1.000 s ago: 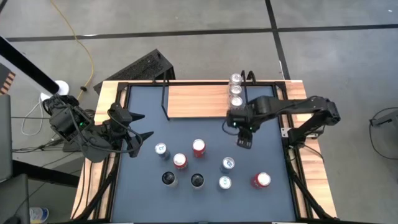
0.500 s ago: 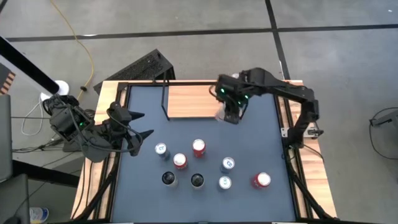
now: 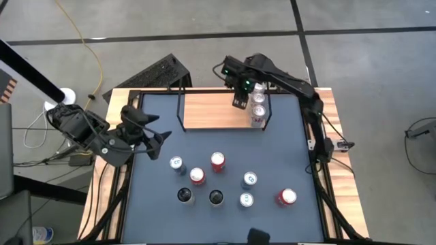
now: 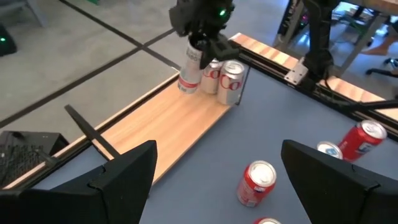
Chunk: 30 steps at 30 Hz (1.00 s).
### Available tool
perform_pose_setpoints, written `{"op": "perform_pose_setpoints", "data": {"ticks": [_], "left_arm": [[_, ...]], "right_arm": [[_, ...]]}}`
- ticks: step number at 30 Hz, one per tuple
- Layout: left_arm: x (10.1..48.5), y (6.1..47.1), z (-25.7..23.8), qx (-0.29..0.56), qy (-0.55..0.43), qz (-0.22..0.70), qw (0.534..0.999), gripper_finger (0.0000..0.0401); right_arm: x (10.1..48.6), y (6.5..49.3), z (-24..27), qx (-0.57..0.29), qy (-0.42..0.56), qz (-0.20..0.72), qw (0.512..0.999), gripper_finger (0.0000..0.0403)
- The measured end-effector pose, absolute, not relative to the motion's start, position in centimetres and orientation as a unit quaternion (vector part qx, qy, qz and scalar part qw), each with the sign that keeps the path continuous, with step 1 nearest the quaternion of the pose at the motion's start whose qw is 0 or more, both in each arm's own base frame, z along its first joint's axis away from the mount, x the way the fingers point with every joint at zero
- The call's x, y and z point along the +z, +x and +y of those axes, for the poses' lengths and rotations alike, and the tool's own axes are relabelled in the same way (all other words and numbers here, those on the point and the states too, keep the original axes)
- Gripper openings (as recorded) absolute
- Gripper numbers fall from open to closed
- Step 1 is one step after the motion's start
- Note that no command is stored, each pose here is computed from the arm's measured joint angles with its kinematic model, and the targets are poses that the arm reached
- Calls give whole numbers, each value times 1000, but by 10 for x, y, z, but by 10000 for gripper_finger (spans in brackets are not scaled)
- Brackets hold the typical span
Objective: Place canned beverage on shelf
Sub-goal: Put the bottom right white soda can on the shelf
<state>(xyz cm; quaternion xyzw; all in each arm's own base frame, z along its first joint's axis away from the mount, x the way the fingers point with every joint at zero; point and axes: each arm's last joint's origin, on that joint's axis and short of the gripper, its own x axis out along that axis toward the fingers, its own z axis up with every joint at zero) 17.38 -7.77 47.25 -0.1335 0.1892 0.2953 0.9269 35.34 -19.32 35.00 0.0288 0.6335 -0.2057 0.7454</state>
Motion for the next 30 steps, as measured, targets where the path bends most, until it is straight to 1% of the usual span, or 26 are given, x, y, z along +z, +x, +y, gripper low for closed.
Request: {"op": "perform_pose_setpoints", "data": {"ticks": [4,7,11,17,23,30], "left_arm": [[472,176,-73,305,-131,191,924,332],[472,177,-69,311,-115,196,923,332],[472,179,-64,323,-112,196,919,332],[472,181,-58,338,-113,195,914,332],[472,183,-53,350,-115,194,909,332],[472,184,-48,363,-122,190,904,332]], "right_arm": [[333,355,-218,-211,36,645,734,227],[332,349,-230,-213,39,645,733,227],[332,345,-238,-234,82,629,737,227],[338,343,-236,-222,109,612,751,227],[330,350,-233,-236,159,607,742,227],[331,353,-232,-297,233,571,729,227]]}}
